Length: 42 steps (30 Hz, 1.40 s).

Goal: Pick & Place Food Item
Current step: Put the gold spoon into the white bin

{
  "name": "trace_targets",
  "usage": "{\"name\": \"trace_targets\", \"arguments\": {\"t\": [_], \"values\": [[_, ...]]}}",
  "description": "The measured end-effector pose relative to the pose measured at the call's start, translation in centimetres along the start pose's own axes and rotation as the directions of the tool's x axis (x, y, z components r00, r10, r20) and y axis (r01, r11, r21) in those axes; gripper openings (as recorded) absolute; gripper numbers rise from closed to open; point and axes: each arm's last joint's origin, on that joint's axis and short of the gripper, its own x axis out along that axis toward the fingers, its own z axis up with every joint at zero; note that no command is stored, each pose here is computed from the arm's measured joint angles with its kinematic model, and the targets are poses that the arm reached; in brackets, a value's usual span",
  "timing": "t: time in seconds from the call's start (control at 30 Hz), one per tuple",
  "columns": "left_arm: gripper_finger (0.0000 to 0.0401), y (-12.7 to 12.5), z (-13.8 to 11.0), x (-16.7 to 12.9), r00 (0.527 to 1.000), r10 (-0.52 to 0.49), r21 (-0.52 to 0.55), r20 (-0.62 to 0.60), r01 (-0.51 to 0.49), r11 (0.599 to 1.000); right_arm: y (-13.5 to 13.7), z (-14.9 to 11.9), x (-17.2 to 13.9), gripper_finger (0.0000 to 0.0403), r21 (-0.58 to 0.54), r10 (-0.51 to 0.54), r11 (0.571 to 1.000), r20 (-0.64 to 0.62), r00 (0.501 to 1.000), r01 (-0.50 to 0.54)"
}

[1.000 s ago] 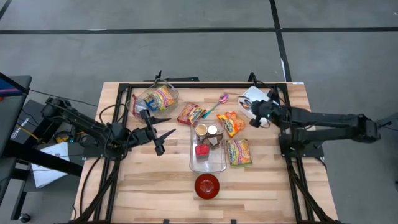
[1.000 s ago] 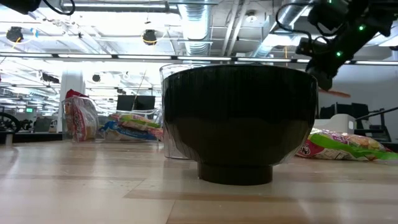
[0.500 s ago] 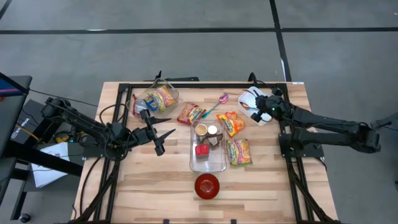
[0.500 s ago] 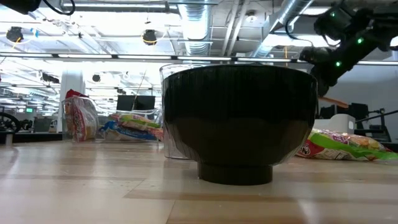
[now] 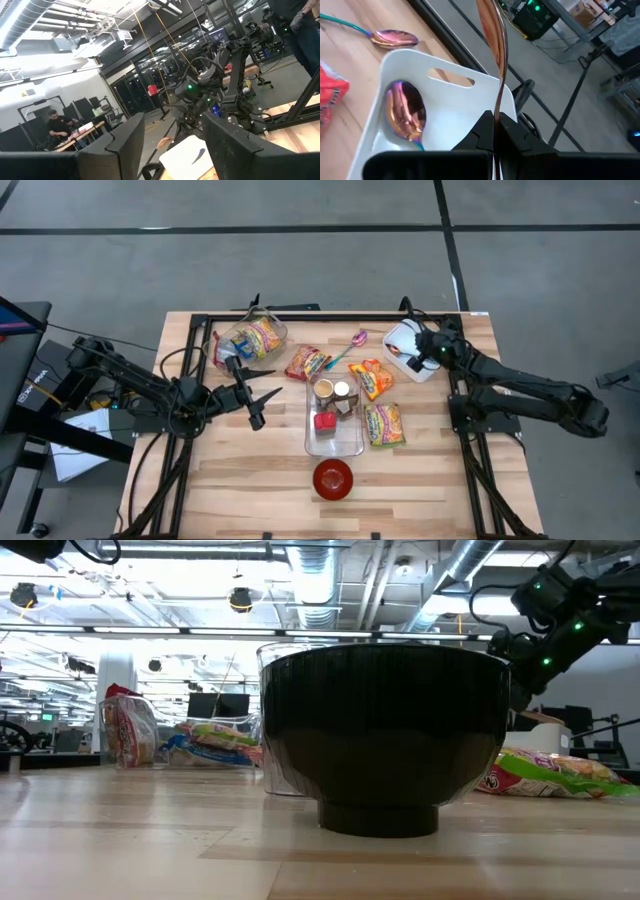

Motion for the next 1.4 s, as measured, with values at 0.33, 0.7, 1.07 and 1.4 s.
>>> {"name": "trace_targets", "arguments": {"t": [0.33,0.7,1.07,1.4], "values": [[0.0191,0.0,0.0,0.0,1.0,0.0,0.0,0.0,0.0,1.0,0.3,-0.1,1.0,0.0,-0.059,0.0,0.998,0.013,1.0,0.001],[0.0191,-0.1,-0.1,0.0,1.0,-0.004,0.004,-0.005,0.004,1.0,0.8,-2.6,2.0,0.0,-0.072,-0.028,0.997,0.034,0.999,0.03],[0.0182,-0.1,-0.1,0.0,1.0,-0.004,0.003,-0.005,0.004,1.0,0.4,-3.0,2.3,0.0,-0.044,0.058,0.998,0.064,0.996,-0.055],[0.0175,-0.1,-0.1,0.0,1.0,-0.007,0.007,-0.009,0.007,1.0,-0.2,-3.5,2.6,0.0,-0.03,0.075,0.997,0.039,0.996,-0.074]]}}
